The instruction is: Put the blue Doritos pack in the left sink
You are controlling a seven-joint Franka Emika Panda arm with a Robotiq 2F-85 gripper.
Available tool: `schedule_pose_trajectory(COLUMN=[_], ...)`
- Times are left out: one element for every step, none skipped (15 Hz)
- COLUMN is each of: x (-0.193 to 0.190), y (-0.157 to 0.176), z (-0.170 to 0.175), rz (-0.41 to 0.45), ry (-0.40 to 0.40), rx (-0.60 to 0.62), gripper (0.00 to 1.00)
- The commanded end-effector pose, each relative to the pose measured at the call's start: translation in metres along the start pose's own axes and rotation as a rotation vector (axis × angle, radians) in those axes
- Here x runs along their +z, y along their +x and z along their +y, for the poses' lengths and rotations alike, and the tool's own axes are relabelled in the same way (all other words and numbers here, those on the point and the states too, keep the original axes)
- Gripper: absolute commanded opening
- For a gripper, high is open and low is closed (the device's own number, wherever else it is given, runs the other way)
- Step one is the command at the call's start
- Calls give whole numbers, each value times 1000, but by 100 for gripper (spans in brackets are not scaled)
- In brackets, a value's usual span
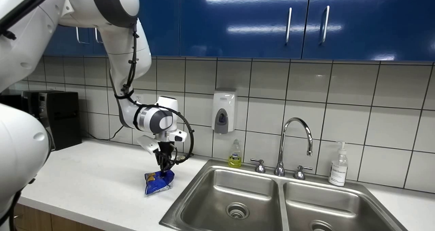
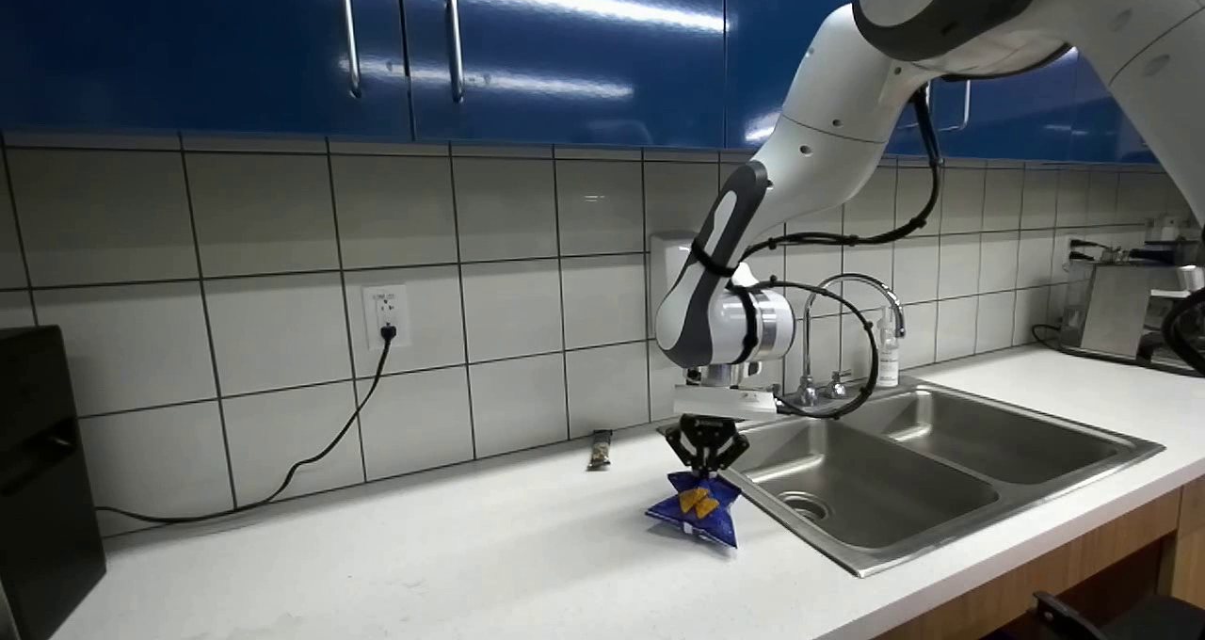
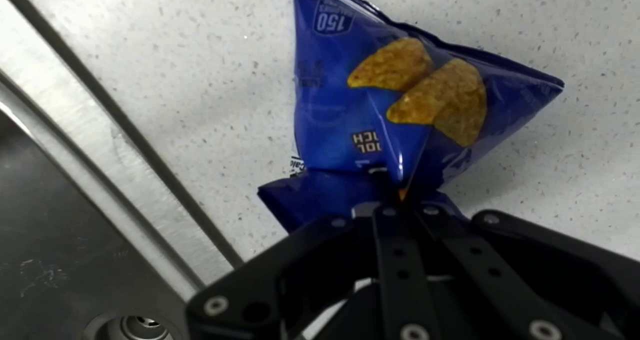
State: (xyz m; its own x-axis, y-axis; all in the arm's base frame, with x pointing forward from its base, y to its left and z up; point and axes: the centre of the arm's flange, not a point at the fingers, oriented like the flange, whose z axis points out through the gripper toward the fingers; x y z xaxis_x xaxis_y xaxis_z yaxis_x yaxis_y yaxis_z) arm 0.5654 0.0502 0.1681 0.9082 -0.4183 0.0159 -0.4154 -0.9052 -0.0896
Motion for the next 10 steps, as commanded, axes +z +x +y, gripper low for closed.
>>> schedule_pose_trajectory(x=[-28, -36, -43, -51, -58, -66, -73, -80, -86, -91], y=[-5, -6, -6, -8, -10, -12, -14, -17, -19, -20], z=[-1, -1, 0, 1, 2, 3, 5, 7, 9, 12], rz=[18, 23, 27, 28, 33, 34, 35, 37, 37, 37], ry=[-3, 0, 4, 7, 8, 11, 13, 13, 16, 19], rx=[0, -2, -5, -10, -13, -18, -21, -24, -25, -24], gripper=[0, 0, 0, 0, 0, 0, 0, 0, 0, 0])
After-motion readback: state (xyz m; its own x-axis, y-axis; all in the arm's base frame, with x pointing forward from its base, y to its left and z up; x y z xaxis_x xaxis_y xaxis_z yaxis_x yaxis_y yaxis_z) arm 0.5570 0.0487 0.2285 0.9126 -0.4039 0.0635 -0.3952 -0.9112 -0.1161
